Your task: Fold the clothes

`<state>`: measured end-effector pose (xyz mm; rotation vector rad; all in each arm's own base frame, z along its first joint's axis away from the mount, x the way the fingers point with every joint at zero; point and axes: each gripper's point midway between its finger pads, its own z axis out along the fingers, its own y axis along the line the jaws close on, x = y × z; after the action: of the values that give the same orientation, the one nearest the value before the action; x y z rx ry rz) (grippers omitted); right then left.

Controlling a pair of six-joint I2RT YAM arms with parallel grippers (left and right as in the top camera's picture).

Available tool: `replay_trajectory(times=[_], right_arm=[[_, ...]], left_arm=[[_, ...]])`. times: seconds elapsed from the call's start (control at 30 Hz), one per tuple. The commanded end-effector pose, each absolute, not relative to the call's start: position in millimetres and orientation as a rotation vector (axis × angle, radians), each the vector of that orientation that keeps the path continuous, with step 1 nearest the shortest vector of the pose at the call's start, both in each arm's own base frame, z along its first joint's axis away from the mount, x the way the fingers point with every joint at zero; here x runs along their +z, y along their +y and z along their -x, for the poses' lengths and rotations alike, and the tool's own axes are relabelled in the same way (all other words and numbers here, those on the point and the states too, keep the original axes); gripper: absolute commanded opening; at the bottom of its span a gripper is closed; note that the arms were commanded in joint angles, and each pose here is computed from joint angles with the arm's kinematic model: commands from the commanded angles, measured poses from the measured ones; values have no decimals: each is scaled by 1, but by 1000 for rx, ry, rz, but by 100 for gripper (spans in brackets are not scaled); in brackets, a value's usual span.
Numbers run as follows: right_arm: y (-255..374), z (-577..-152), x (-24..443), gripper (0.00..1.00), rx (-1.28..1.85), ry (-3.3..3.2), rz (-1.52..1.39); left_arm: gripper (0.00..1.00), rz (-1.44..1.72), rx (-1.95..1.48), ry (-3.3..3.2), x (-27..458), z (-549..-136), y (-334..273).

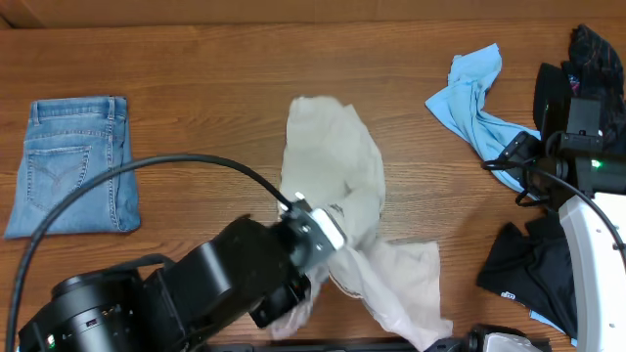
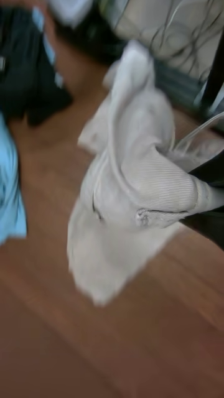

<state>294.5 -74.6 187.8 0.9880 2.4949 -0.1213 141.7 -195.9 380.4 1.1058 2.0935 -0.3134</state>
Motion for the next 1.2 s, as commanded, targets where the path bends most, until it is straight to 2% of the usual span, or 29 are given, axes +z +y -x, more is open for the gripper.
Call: replay_trajectory(times=[0.0,0.2,0.3,0.5,0.7,0.9,1.03,1.17], right_arm=[[-77,-299,200,79,-111,2453,-979],[-77,-299,199,79,-112,2455,-978],[-73,-299,199,79,-97,2481,-931],[6,-305,197,79,330,2668,-295],[64,-292,188,79,414,2755,22],[147,-294,167,80,482,2757,387],[185,-297,142,80,505,2772,523],[223,-287,107,80,652,2845,639]], left_arm=[[4,-713,39,2029,415,-199,-149],[4,-430,399,2048,419,-276,-104],[4,-230,426,2202,383,-333,-71],[4,-41,362,2469,288,-417,-19],[4,-13,361,2522,252,-446,-8],[4,16,351,2469,261,-455,-5],[4,59,342,2472,261,-453,-2],[4,55,346,2486,258,-451,-1]])
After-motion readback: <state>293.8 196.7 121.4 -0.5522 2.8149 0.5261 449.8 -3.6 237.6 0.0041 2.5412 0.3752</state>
